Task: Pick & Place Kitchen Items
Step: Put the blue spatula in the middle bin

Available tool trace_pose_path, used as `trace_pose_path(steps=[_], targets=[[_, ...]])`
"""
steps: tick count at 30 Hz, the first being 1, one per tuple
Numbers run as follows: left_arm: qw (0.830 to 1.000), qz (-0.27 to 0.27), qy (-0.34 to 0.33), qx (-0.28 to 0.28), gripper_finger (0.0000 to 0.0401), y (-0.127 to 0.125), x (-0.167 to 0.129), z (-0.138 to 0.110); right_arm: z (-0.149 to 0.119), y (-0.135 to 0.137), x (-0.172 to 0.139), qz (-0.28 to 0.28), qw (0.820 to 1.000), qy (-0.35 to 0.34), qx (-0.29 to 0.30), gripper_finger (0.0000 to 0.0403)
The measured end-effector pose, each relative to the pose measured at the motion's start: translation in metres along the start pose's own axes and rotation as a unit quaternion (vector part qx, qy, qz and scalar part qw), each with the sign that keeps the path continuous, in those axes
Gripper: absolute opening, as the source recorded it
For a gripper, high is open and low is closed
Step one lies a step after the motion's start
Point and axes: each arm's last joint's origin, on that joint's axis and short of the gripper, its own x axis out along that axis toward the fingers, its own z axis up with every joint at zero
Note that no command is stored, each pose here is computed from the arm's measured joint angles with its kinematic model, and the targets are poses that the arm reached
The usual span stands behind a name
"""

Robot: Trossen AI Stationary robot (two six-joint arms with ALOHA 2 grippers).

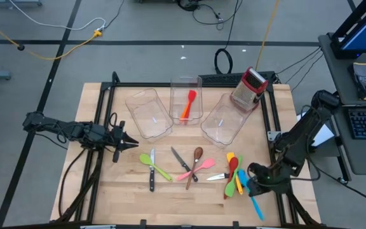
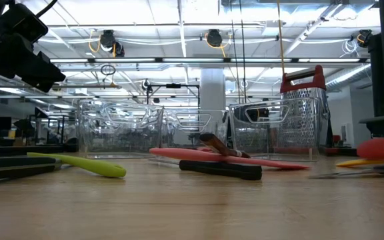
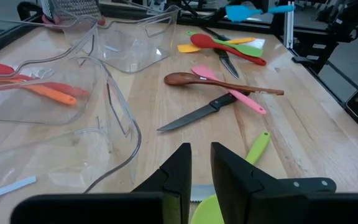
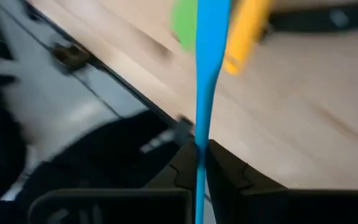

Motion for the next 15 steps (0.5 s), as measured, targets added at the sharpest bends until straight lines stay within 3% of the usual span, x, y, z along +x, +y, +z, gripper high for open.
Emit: trace_pose_path(steps=[6, 15], targets=[[1.000, 0.000, 0.000, 0.001, 0.0063, 0.000, 0.000, 0.000, 0.010, 0.016, -0.001, 0.081, 0.995, -0.056, -0.015, 0.0011], [1.000, 0.000, 0.000, 0.001, 0.0063, 0.000, 0.000, 0.000, 0.038, 0.046, -0.005, 0.175, 0.974, -0.131, -0.066, 0.0006]])
